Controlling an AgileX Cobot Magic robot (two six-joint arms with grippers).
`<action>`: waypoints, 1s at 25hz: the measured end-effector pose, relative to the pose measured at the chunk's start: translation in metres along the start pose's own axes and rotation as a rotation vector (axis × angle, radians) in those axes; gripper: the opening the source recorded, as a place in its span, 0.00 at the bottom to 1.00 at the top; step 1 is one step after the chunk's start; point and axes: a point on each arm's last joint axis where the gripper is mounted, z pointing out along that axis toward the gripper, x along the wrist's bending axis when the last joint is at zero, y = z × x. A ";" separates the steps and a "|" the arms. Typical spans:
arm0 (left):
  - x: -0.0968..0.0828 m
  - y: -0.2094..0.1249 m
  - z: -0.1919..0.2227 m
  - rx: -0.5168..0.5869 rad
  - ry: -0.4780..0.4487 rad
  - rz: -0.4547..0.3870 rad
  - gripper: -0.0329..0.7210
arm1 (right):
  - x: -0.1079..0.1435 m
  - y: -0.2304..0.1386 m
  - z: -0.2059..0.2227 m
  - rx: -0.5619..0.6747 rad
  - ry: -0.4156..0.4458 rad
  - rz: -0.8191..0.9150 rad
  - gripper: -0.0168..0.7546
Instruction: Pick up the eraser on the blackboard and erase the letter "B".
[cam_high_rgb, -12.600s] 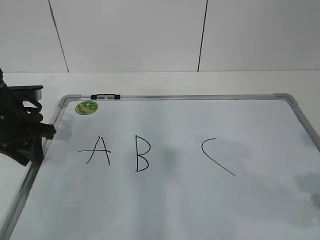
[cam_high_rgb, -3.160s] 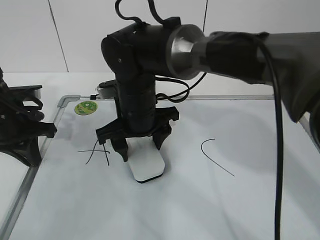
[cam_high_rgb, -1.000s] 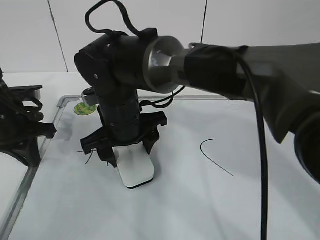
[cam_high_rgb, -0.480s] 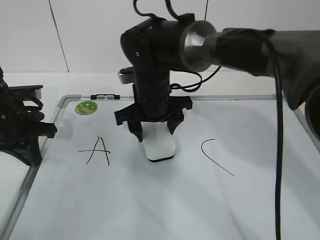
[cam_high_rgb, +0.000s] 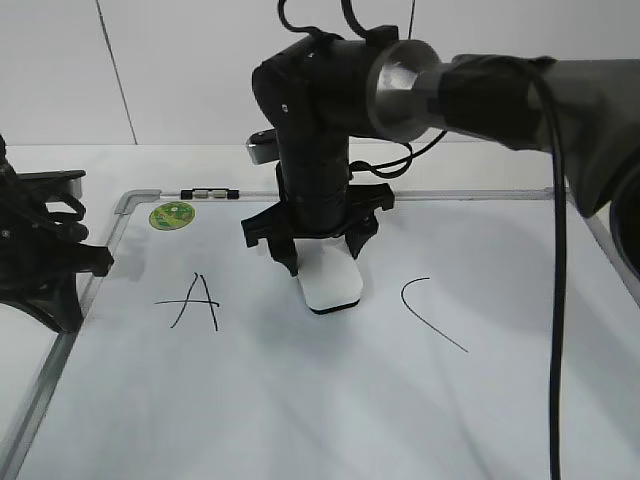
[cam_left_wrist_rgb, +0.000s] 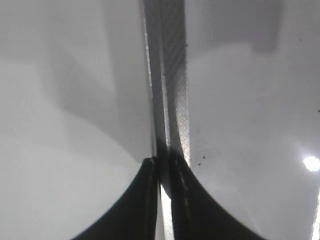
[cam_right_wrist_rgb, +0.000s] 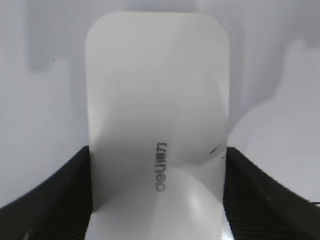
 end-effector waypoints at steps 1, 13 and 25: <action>0.000 0.000 0.000 0.002 0.001 0.001 0.09 | 0.004 -0.001 0.000 -0.006 -0.011 -0.016 0.73; 0.000 0.000 0.000 0.005 0.003 0.002 0.09 | 0.044 -0.019 -0.007 -0.041 -0.044 -0.163 0.73; 0.000 0.000 0.000 0.005 0.004 0.004 0.09 | 0.009 -0.002 0.000 0.010 0.048 -0.037 0.73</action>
